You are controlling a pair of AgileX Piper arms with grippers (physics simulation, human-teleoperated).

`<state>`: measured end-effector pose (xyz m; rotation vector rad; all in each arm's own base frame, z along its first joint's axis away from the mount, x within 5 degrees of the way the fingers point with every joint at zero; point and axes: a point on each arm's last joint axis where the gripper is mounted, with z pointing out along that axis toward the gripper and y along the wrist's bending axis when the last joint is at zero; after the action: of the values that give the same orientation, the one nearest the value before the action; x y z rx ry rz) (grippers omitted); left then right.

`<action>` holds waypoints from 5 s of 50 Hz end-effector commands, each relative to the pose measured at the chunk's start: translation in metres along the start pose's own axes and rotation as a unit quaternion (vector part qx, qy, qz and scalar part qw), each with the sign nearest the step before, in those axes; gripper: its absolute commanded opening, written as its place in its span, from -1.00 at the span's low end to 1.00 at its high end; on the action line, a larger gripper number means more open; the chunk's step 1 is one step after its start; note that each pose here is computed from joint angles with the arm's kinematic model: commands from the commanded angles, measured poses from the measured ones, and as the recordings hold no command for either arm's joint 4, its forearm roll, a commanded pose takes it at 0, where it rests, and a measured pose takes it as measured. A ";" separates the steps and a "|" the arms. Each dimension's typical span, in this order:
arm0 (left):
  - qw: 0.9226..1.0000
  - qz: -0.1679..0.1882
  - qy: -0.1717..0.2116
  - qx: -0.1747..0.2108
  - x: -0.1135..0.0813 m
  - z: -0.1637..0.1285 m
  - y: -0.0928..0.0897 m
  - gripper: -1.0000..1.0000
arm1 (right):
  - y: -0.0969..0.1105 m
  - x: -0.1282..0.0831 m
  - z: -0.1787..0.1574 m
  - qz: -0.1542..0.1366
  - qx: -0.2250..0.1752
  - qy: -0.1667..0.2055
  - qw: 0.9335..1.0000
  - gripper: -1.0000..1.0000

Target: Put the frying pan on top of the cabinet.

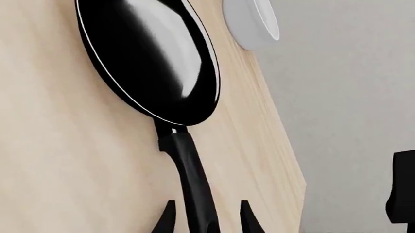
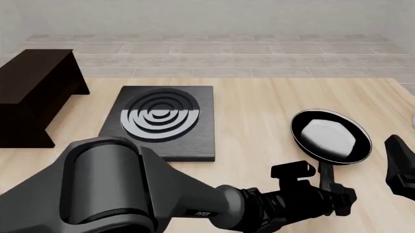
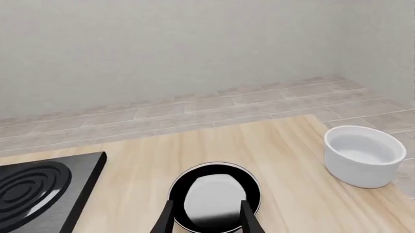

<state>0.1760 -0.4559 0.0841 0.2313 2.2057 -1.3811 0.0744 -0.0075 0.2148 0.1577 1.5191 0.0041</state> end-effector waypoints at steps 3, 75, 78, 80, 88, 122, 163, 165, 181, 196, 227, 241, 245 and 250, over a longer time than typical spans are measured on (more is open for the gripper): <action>1.000 -0.019 0.007 -0.006 0.006 0.004 0.004 1.00 | 0.000 0.000 0.002 0.000 0.001 0.001 1.000 1.00; 0.984 0.054 -0.167 0.034 -0.135 -0.167 -0.048 -1.00 | 0.002 0.000 -0.009 0.000 -0.014 -0.009 1.000 1.00; 0.980 0.066 -0.183 0.039 -0.142 -0.189 -0.056 -1.00 | 0.002 0.000 -0.010 -0.002 -0.015 -0.010 1.000 1.00; 0.976 0.075 -0.201 0.038 -0.152 -0.208 -0.060 -1.00 | 0.002 0.000 -0.011 -0.004 -0.017 -0.010 1.000 1.00; 0.963 0.066 -0.258 0.033 -0.175 -0.271 -0.066 -1.00 | 0.003 0.002 -0.016 -0.010 -0.026 -0.010 1.000 1.00; 0.885 -0.016 -0.461 -0.054 -0.186 -0.437 -0.031 -1.00 | 0.004 0.002 -0.019 -0.017 -0.034 -0.011 0.999 1.00; 0.818 -0.132 -0.553 -0.084 -0.180 -0.473 0.009 -1.00 | 0.004 0.002 -0.019 -0.015 -0.035 -0.013 0.999 1.00; 0.814 -0.145 -0.557 -0.077 -0.178 -0.472 0.013 -1.00 | 0.004 0.002 -0.019 -0.015 -0.036 -0.013 0.999 1.00; 0.800 -0.164 -0.573 -0.069 -0.174 -0.475 0.024 -1.00 | 0.004 0.002 -0.019 -0.015 -0.036 -0.013 0.999 1.00; 0.778 -0.173 -0.601 -0.061 -0.167 -0.486 0.026 -1.00 | 0.004 0.002 -0.019 -0.017 -0.038 -0.012 0.999 1.00; 0.761 -0.219 -0.608 -0.052 -0.163 -0.477 0.057 -1.00 | 0.004 0.002 -0.019 -0.019 -0.038 -0.010 0.999 1.00; 0.754 -0.223 -0.616 -0.050 -0.160 -0.479 0.061 -1.00 | 0.004 0.003 -0.019 -0.021 -0.039 -0.010 0.999 1.00; 0.751 -0.226 -0.618 -0.050 -0.160 -0.479 0.064 -1.00 | 0.004 0.003 -0.019 -0.022 -0.039 -0.010 0.999 1.00; 0.749 -0.229 -0.620 -0.050 -0.160 -0.479 0.066 -1.00 | 0.004 0.003 -0.019 -0.022 -0.039 -0.010 0.999 1.00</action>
<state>0.1753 0.0137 0.2713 -1.0993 1.1813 -1.0507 0.0564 -0.0014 0.2119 0.0635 1.4992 0.0281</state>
